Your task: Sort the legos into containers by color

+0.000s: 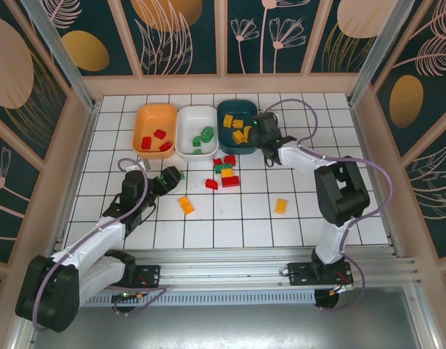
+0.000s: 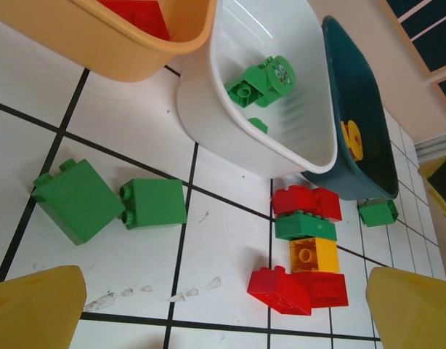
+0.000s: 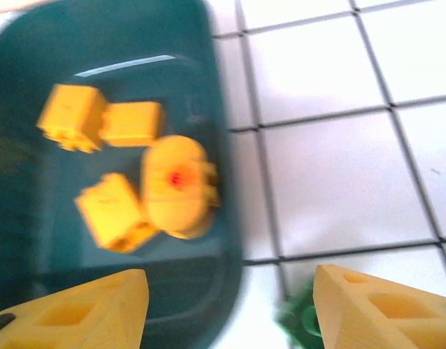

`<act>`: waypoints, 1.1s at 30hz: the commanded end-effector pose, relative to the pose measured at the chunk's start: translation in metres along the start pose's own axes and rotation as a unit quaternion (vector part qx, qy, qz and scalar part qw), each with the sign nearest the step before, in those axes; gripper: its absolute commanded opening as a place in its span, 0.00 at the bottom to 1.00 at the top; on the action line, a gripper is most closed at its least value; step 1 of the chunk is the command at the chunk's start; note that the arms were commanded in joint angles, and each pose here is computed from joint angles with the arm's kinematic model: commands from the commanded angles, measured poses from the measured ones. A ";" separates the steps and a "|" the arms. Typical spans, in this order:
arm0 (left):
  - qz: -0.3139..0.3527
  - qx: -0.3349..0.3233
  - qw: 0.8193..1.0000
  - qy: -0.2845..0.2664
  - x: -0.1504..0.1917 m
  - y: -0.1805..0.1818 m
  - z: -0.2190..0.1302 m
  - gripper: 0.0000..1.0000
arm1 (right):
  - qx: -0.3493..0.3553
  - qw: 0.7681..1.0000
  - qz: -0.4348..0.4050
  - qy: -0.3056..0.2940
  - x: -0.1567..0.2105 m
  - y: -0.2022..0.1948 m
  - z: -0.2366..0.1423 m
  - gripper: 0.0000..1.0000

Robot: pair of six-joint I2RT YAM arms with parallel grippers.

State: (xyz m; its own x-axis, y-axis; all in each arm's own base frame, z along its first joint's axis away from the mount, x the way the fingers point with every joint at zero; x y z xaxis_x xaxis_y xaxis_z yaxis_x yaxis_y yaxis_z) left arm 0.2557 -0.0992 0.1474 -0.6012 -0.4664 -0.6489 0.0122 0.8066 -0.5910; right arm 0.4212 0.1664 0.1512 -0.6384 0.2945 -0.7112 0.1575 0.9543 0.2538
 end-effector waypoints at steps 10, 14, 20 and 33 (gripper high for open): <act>-0.002 -0.001 1.000 0.009 0.000 0.001 0.008 0.99 | 0.018 0.997 -0.011 0.070 0.036 -0.052 0.016 0.66; -0.004 -0.003 1.000 0.012 0.001 0.001 0.010 0.99 | 0.016 0.997 -0.016 0.079 0.039 -0.053 0.026 0.66; -0.005 -0.002 1.000 0.023 0.000 -0.001 0.013 0.98 | 0.026 0.997 0.006 0.073 0.031 -0.066 0.041 0.64; -0.002 -0.005 1.000 0.020 -0.006 -0.005 0.013 0.98 | 0.040 0.997 -0.002 0.059 0.009 -0.072 0.064 0.58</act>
State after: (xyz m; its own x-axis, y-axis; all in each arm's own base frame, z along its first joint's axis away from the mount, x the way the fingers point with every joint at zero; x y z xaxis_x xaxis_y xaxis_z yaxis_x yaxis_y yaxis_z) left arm 0.2645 -0.1046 0.1389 -0.6431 -0.4539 -0.6168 -0.0087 0.8097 -0.5868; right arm 0.4372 0.1028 0.0784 -0.7432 0.3081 -0.5939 0.2323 0.9513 0.2028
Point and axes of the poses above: each hand's point on the last joint's axis, 136 mm out from that joint toward the fingers, its own z axis out along the fingers, its own y axis along the line the jaws close on, x = y × z, the point moved 6 cm from there along -z, back along the fingers, and after that the axes turned 9 degrees about z, right-handed, at the moved point
